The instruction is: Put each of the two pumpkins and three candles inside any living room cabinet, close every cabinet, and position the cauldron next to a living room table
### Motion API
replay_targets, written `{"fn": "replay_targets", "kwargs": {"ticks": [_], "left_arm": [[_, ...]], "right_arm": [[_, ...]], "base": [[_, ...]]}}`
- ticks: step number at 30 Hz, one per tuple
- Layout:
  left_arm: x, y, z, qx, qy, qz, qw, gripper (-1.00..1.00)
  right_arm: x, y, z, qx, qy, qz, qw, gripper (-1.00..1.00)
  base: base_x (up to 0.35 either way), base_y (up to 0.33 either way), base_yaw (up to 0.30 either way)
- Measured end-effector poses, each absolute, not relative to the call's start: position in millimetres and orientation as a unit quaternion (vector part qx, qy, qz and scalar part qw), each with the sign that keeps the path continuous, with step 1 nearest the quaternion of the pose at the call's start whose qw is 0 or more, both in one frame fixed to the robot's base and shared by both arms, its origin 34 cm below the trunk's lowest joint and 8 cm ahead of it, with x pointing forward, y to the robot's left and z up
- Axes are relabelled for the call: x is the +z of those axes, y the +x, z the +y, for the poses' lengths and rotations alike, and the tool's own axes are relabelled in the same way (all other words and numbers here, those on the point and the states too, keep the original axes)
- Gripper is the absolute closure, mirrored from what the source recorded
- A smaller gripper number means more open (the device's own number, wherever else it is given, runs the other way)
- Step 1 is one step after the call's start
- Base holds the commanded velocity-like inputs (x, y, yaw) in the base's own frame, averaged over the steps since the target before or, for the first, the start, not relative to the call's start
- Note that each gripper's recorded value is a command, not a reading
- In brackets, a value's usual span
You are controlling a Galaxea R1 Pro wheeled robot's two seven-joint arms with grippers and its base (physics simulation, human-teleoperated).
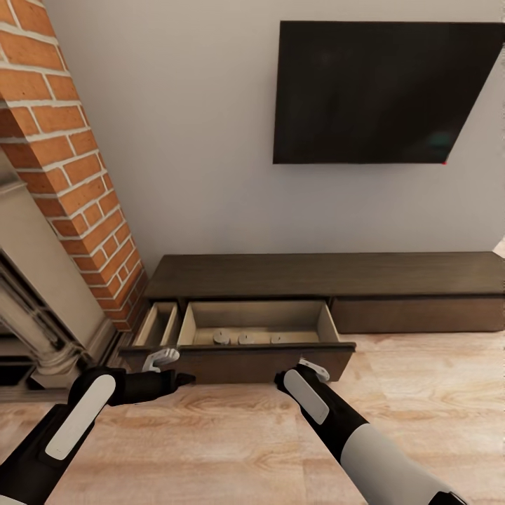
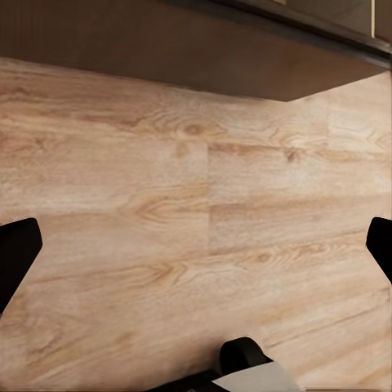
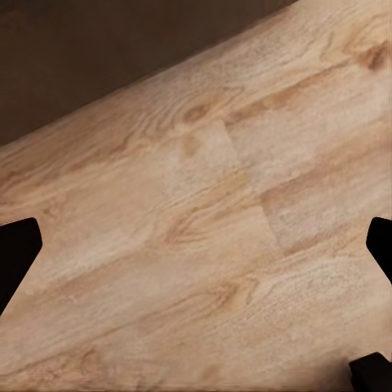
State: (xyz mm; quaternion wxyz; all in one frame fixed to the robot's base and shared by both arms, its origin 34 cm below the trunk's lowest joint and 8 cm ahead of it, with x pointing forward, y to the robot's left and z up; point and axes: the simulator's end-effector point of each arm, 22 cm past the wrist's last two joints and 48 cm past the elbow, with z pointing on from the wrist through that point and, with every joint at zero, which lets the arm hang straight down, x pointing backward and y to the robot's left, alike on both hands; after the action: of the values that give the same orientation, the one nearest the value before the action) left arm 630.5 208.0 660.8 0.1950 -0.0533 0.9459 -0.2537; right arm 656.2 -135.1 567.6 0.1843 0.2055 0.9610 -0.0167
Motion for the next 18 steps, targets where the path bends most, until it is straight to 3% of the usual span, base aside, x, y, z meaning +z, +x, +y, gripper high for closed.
{"fn": "replay_targets", "kwargs": {"ticks": [7,18], "left_arm": [[648.0,629.2,208.0,-0.253,-0.053,0.946,0.196,-1.00],[625.5,628.0,211.3,-0.245,-0.052,0.947,0.200,-1.00]], "right_arm": [[554.7,654.8,-134.7,-0.016,0.205,0.961,0.184,-1.00],[535.3,657.9,-126.5,0.002,0.196,0.961,0.196,-1.00]], "base": [[-0.235,0.000,0.000],[-0.022,0.000,0.000]]}}
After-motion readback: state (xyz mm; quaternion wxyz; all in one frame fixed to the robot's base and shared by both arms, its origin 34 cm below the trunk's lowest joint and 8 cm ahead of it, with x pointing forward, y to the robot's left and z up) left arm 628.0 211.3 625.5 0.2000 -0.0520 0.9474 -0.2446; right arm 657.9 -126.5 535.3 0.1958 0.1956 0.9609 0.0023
